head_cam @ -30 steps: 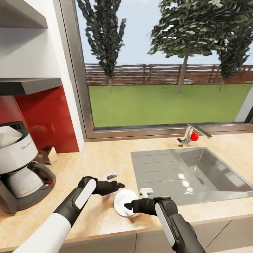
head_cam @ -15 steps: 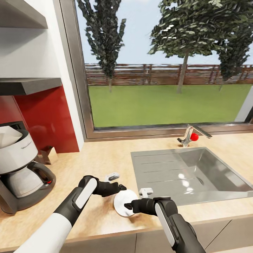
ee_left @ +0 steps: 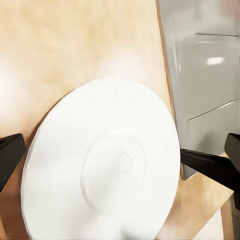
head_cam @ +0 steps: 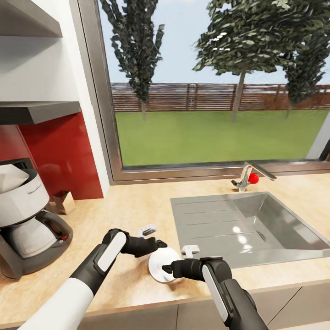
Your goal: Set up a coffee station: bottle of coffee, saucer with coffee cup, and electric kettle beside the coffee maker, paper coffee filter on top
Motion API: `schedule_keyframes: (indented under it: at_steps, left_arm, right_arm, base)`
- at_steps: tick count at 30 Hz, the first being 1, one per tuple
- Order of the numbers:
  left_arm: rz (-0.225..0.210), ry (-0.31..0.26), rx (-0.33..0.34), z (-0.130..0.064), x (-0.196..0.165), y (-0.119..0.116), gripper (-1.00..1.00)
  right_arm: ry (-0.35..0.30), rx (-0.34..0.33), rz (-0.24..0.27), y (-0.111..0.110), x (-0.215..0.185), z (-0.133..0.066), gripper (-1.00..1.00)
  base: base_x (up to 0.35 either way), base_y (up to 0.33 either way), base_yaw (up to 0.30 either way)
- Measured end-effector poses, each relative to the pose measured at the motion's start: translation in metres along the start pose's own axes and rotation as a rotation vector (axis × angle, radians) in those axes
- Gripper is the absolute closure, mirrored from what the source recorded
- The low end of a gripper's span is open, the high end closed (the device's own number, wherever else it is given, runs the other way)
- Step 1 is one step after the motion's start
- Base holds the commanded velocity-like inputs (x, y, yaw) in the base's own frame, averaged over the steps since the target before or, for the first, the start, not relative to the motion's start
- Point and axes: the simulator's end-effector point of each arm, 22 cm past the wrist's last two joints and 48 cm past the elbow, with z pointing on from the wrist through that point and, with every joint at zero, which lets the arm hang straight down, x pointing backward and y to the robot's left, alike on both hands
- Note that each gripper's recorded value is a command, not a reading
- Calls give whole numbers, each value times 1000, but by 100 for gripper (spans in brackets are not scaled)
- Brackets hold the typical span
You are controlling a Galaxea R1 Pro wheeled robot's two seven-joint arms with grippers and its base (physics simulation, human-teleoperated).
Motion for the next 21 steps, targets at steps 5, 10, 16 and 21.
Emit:
schedule_keyframes:
  at_steps: [5, 10, 16, 21]
  left_arm:
    - [-2, 6, 5, 0, 1, -1, -100]
    - [-7, 9, 12, 0, 2, -3, -100]
    - [-13, 10, 19, 1, 3, -4, -100]
    - [-15, 12, 16, 1, 4, -2, -100]
  right_arm:
    - [0, 0, 0, 0, 0, 0, -100]
    - [0, 0, 0, 0, 0, 0, -100]
    - [0, 0, 0, 0, 0, 0, -100]
    - [0, 0, 0, 0, 0, 0, -100]
  base:
    - [0, 0, 0]
    - [0, 0, 0]
    - [0, 0, 0]
    - [0, 0, 0]
